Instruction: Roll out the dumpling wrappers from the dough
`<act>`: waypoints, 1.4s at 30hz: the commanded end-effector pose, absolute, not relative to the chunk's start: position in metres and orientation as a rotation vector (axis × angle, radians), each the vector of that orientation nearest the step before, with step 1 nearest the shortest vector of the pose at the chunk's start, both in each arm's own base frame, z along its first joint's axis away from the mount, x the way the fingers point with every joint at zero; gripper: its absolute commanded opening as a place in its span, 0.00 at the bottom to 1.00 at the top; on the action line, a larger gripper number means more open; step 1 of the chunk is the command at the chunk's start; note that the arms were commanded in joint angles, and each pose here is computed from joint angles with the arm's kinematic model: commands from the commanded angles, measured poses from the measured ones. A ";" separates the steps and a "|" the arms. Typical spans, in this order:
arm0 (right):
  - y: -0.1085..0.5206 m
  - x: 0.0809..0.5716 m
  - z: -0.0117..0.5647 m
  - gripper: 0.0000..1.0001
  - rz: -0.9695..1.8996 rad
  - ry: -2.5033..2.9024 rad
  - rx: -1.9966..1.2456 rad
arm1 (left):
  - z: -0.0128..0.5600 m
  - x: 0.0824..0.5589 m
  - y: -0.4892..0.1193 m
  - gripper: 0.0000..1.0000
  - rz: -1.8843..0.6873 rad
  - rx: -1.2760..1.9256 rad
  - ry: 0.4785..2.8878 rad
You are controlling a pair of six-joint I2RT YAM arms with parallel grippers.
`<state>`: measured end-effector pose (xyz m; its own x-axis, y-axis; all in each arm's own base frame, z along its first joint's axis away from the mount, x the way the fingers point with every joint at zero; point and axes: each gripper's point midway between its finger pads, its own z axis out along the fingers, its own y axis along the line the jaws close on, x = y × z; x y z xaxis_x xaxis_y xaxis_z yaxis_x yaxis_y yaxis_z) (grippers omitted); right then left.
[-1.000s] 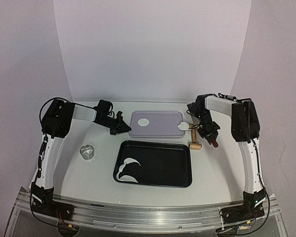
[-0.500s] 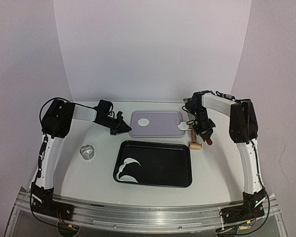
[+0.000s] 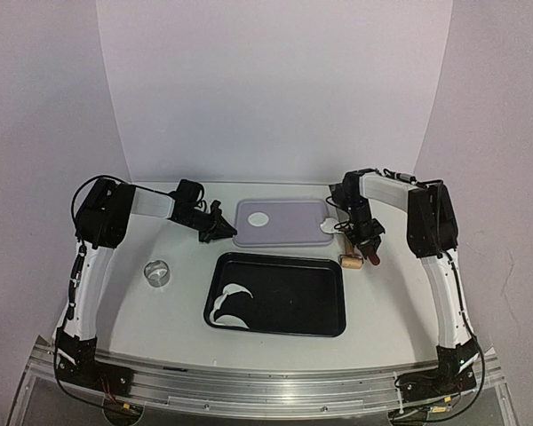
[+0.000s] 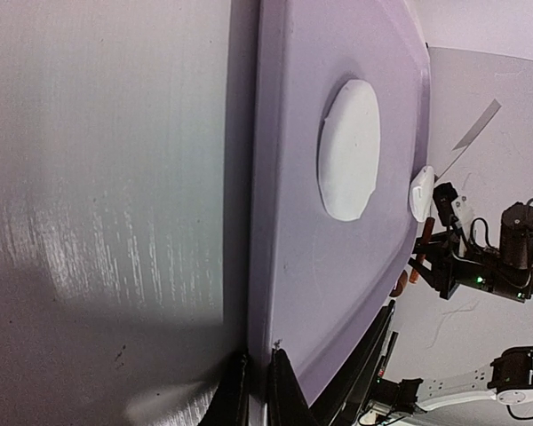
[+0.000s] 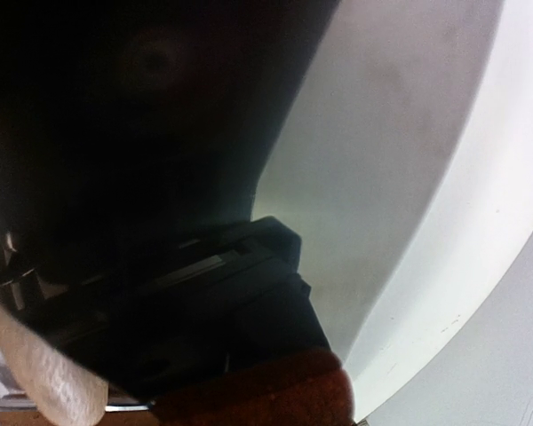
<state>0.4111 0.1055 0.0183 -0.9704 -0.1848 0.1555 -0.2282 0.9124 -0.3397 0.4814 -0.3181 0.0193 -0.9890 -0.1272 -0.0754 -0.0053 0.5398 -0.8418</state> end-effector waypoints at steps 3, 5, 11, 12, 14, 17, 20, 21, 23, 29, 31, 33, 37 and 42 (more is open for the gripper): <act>0.074 0.326 0.052 0.00 0.609 -2.523 0.324 | 0.001 0.462 -0.321 0.06 -1.406 -0.183 2.759; 0.079 0.328 0.053 0.00 0.579 -2.540 0.314 | 0.001 0.463 -0.321 0.05 -1.406 -0.183 2.758; 0.114 0.343 0.070 0.00 0.461 -2.678 0.297 | 0.001 0.464 -0.323 0.05 -1.408 -0.178 2.757; 0.123 0.346 0.073 0.00 0.448 -2.699 0.310 | 0.000 0.464 -0.324 0.06 -1.409 -0.176 2.758; 0.144 0.348 0.074 0.00 0.396 -2.732 0.327 | 0.001 0.464 -0.326 0.06 -1.410 -0.164 2.754; 0.178 0.356 0.074 0.00 0.325 -2.781 0.375 | 0.002 0.466 -0.330 0.05 -1.410 -0.149 2.750; 0.189 0.358 0.073 0.00 0.322 -2.802 0.403 | 0.005 0.466 -0.330 0.06 -1.409 -0.139 2.746; 0.182 0.357 0.076 0.00 0.365 -2.798 0.405 | 0.006 0.466 -0.330 0.05 -1.407 -0.133 2.744; 0.157 0.354 0.086 0.00 0.443 -2.783 0.376 | 0.007 0.466 -0.329 0.05 -1.401 -0.128 2.741; 0.078 0.355 0.125 0.00 0.543 -2.806 0.201 | 0.009 0.466 -0.331 0.05 -1.399 -0.120 2.736; 0.073 0.352 0.120 0.00 0.543 -2.775 0.210 | 0.008 0.468 -0.330 0.05 -1.397 -0.122 2.736; 0.072 0.346 0.109 0.00 0.534 -2.720 0.229 | 0.008 0.469 -0.330 0.05 -1.395 -0.119 2.734; 0.078 0.333 0.084 0.00 0.473 -2.627 0.251 | 0.011 0.470 -0.329 0.06 -1.382 -0.102 2.728; 0.090 0.329 0.074 0.00 0.374 -2.601 0.232 | 0.014 0.472 -0.329 0.06 -1.360 -0.071 2.716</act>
<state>0.4259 0.0989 0.0403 -0.9909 -0.1024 0.0877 -0.1205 0.9641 -0.2368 0.4778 -0.3256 0.0207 -0.9907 -0.1106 -0.0786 0.0019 0.5682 -0.8229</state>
